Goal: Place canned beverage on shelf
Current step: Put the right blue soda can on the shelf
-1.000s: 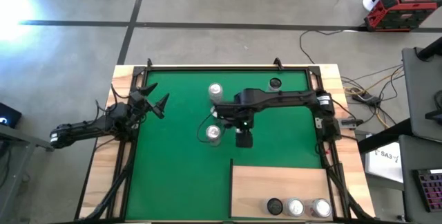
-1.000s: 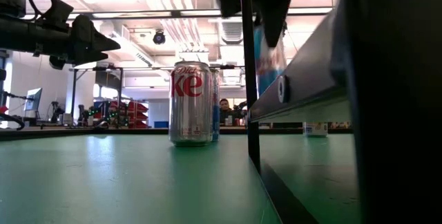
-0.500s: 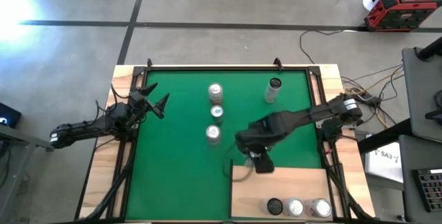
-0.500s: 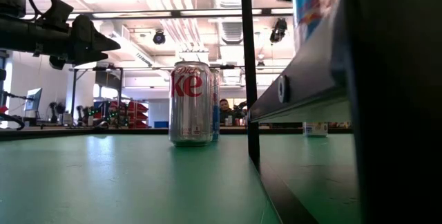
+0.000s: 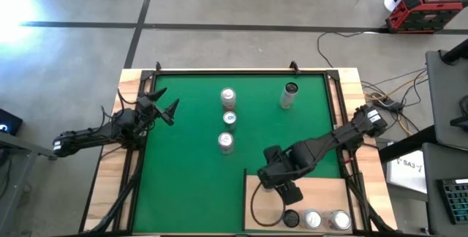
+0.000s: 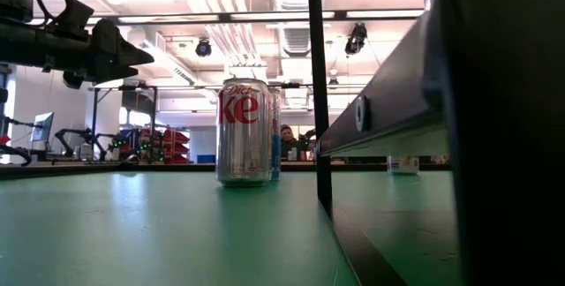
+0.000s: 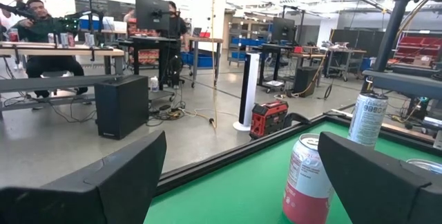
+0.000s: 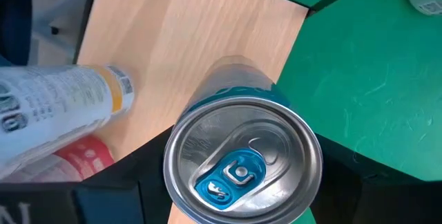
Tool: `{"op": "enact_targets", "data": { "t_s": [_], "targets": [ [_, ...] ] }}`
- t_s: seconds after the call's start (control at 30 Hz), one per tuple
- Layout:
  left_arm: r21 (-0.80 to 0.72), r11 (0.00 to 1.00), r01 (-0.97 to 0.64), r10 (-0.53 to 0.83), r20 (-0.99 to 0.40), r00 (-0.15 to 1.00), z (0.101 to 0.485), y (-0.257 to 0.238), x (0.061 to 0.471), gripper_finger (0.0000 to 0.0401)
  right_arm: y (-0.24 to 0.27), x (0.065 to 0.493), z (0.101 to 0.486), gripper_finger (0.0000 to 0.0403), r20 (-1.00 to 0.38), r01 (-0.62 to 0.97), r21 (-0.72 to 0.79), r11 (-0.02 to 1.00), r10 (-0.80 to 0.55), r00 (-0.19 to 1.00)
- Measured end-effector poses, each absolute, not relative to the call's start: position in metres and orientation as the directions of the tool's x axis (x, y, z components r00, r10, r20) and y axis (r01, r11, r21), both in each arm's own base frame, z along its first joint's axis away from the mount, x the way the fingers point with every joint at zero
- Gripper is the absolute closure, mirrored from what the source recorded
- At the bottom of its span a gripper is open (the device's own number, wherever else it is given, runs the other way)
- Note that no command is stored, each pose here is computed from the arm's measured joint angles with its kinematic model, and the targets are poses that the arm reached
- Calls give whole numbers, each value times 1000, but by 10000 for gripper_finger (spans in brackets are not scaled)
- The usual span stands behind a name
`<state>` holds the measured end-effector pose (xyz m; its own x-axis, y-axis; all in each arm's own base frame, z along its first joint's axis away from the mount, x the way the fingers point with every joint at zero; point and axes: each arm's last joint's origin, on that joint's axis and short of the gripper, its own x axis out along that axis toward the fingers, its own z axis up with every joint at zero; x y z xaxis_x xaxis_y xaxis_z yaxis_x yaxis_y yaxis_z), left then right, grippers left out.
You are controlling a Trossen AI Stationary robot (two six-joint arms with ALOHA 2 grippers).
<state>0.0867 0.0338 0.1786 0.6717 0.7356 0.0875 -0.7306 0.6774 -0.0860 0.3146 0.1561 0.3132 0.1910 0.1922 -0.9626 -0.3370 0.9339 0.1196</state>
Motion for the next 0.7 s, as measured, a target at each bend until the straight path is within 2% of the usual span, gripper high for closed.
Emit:
{"op": "enact_targets", "data": {
  "t_s": [0.7],
  "targets": [
    [-86,677,-730,736,88,672,179,34,87,38,164,324,313,163,-944,-428,122,896,238,228]
  ]
}}
